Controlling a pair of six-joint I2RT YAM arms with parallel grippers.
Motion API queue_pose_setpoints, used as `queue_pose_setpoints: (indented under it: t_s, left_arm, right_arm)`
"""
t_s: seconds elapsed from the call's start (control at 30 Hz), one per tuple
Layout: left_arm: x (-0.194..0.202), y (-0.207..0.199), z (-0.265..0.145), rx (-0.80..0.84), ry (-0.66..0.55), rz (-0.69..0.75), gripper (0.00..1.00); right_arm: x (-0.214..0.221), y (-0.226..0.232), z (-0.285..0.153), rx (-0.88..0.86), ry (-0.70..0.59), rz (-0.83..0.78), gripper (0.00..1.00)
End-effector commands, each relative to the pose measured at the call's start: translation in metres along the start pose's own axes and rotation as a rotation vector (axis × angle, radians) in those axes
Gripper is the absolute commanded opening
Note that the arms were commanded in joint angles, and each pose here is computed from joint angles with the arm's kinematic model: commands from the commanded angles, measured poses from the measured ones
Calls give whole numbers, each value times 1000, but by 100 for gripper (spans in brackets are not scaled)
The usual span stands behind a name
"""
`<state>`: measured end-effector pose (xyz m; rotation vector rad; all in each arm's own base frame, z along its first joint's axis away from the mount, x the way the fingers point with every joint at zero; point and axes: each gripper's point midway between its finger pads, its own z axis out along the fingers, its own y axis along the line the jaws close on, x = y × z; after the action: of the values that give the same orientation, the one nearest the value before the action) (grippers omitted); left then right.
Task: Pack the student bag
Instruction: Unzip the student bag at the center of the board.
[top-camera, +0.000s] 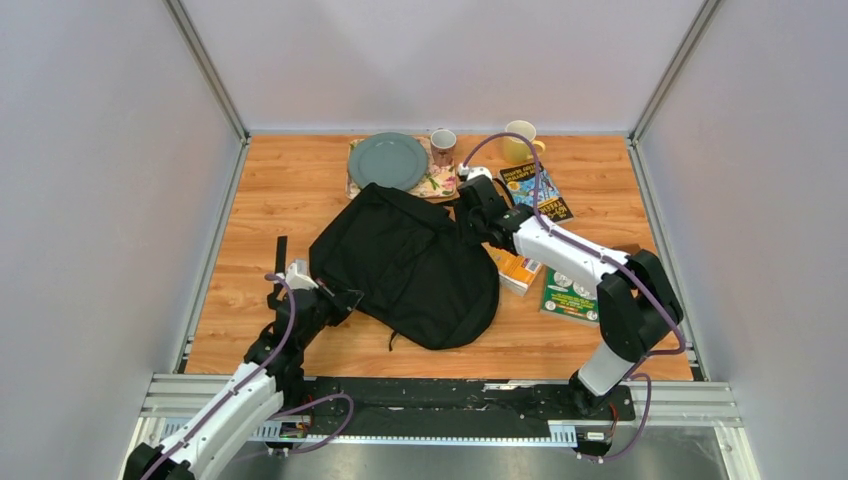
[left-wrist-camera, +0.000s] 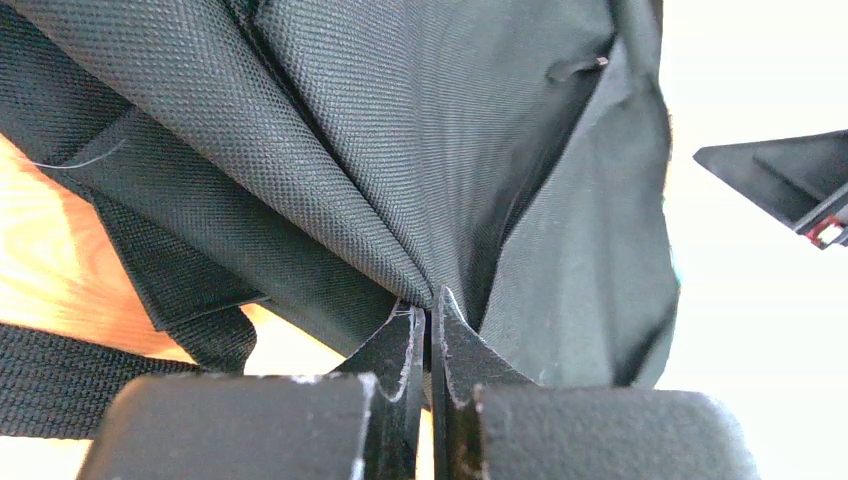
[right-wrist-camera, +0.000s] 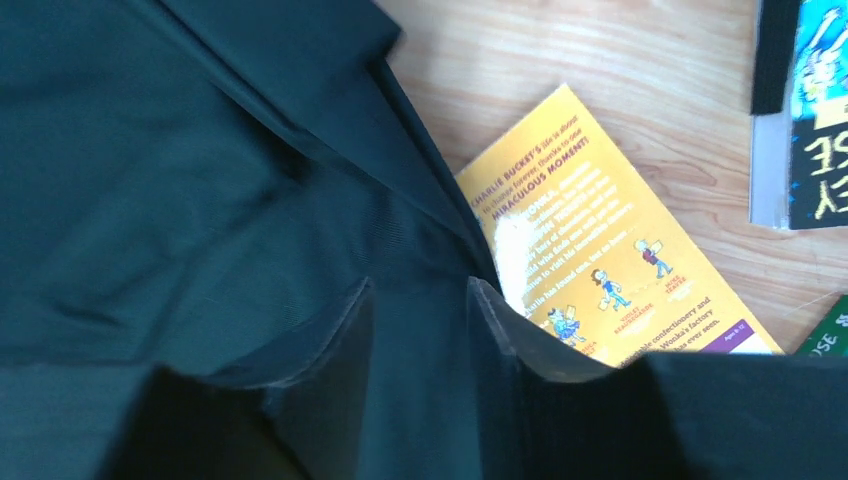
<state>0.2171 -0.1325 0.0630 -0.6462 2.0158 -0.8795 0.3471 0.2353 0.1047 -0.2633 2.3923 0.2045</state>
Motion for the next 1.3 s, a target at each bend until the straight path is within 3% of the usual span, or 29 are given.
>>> queue_pose_setpoints:
  t_s: [0.0, 0.03, 0.2, 0.3, 0.5, 0.77, 0.97, 1.27]
  left_arm:
    - [12, -14, -2, 74, 43, -22, 0]
    - [12, -17, -3, 77, 48, -35, 0]
    - [16, -24, -2, 85, 68, -60, 0]
    - [18, -33, -3, 98, 84, -58, 0]
    - [9, -45, -4, 98, 59, -48, 0]
    - [8, -45, -8, 92, 57, -42, 0]
    - [11, -38, -10, 71, 66, -43, 0]
    - [13, -37, -13, 81, 69, -75, 0]
  right_arm:
    - [-55, 7, -35, -22, -116, 57, 46]
    - [-54, 2, -43, -7, -121, 74, 53]
    - [-33, 6, -114, -157, -201, 212, 59]
    - [3, 57, -147, -394, -191, 216, 59]
    - [82, 129, -172, -509, -78, 242, 59]
    - [138, 174, -157, -488, -79, 332, 55]
    - [160, 211, -139, -424, -41, 302, 52]
    - [165, 219, -122, -375, -80, 388, 47]
